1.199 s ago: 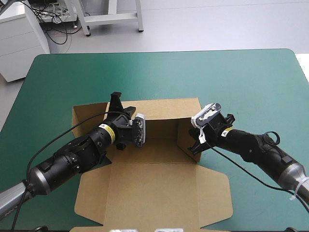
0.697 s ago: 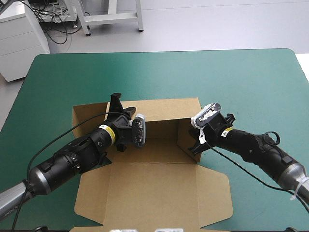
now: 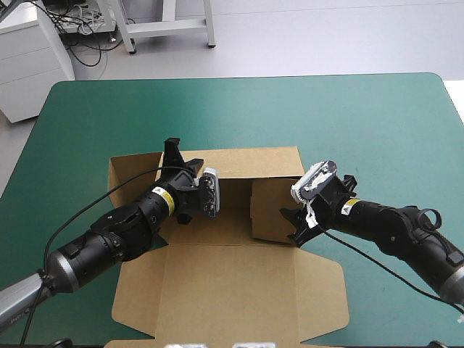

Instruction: Fold the box

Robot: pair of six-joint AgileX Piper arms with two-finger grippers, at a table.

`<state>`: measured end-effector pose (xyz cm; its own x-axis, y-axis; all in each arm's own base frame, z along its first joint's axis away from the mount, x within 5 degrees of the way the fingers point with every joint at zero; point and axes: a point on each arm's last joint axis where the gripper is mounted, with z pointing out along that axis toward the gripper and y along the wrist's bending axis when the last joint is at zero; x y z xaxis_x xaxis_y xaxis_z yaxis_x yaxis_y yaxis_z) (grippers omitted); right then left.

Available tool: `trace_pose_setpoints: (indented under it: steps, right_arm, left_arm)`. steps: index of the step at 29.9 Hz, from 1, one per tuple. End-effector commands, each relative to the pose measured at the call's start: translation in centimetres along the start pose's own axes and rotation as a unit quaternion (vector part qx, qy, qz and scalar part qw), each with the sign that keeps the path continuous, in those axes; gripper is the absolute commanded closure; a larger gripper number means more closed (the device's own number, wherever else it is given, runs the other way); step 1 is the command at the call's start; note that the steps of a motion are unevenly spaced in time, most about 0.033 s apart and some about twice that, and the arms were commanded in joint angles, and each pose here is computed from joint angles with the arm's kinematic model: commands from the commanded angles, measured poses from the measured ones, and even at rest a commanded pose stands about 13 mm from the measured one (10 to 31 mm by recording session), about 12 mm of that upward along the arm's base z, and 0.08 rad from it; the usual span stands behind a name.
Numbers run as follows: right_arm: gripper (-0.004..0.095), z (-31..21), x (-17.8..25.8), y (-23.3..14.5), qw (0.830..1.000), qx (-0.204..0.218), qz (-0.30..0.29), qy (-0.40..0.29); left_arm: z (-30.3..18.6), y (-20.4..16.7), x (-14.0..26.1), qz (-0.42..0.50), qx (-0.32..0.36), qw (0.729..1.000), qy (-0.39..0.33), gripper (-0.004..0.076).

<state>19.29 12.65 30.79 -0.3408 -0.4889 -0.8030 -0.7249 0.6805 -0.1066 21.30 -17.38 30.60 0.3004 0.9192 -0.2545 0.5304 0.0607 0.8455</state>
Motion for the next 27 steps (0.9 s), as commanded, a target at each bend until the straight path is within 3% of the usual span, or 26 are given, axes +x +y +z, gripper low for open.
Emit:
trace_pose_setpoints:
  steps: [1, 12, 16, 21, 27]
  right_arm:
    - [0.0282, -0.4, -1.3, -0.2, 1.0, 0.009, 0.001, -0.026]
    - [0.0294, 2.0, -1.0, -0.9, 1.0, 0.019, 0.014, -0.017]
    - [0.0468, 2.0, -1.2, -1.0, 0.999, 0.028, 0.009, -0.029]
    - [0.0787, 2.0, -1.2, -1.0, 0.999, 0.027, 0.003, -0.024]
    - [0.0852, 2.0, -1.2, -1.0, 0.999, 0.025, 0.004, -0.023]
  left_arm:
    - [0.2, -0.8, 0.7, -0.052, 0.021, 0.998, 0.041, 0.0755]
    - [0.2, -0.8, 0.6, -0.055, 0.02, 0.998, 0.036, 0.0755]
    - [0.2, -0.8, 0.6, -0.055, 0.02, 0.998, 0.036, 0.0756]
    - [0.2, -0.7, 0.5, -0.055, 0.019, 0.998, 0.032, 0.0755]
    - [0.2, -0.7, 0.4, -0.057, 0.019, 0.998, 0.024, 0.0755]
